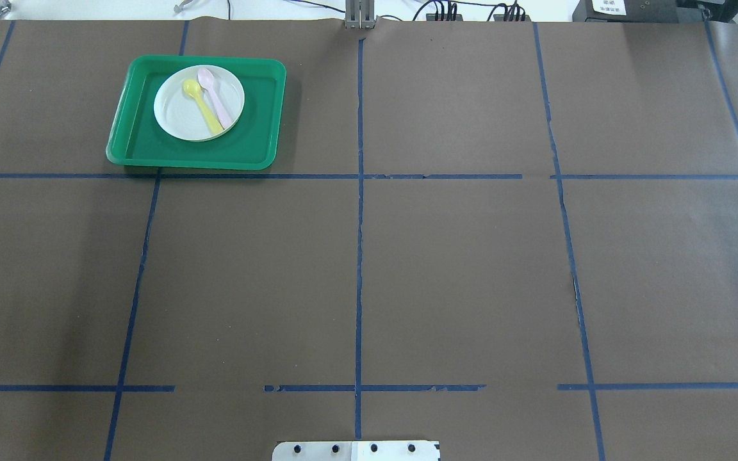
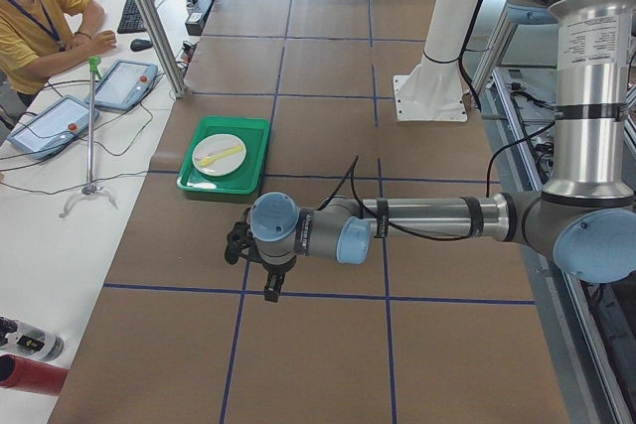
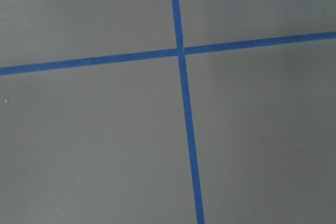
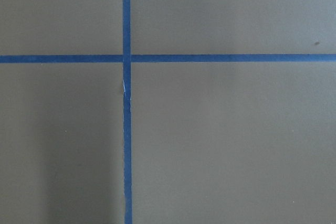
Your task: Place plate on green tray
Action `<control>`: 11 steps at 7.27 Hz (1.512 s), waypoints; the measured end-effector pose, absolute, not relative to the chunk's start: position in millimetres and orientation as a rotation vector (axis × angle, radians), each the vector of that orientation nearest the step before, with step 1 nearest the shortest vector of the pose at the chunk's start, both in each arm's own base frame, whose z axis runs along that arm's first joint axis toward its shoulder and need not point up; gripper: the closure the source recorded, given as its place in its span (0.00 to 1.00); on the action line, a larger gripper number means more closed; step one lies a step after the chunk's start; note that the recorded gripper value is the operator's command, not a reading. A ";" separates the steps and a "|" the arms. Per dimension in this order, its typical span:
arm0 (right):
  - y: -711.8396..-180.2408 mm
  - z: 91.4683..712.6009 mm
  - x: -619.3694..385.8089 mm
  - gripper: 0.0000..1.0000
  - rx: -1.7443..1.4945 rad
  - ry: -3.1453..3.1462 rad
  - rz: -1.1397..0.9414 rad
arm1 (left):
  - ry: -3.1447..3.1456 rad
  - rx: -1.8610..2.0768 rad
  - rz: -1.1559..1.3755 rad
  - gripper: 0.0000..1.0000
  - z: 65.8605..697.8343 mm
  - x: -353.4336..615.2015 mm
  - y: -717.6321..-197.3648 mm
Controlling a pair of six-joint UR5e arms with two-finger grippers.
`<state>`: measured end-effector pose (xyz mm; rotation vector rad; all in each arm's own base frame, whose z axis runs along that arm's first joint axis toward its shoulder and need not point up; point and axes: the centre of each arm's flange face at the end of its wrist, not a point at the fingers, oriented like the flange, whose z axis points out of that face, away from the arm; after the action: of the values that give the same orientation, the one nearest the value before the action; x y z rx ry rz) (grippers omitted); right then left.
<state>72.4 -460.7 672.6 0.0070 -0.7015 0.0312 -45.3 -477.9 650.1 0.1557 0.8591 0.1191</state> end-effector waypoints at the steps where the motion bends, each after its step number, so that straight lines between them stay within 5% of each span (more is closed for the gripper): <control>1: -460.7 672.6 72.4 0.00 0.007 -0.702 0.031 | 0.859 0.159 0.121 0.00 649.5 -45.1 -483.3; 11: -460.7 672.7 72.4 0.00 0.007 -0.701 0.031 | 0.828 0.215 -0.029 0.00 601.2 -118.8 -439.2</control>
<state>72.4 -460.7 672.7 0.0070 -0.7011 0.0312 -118.8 -439.2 601.2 0.2149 0.8283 -0.0291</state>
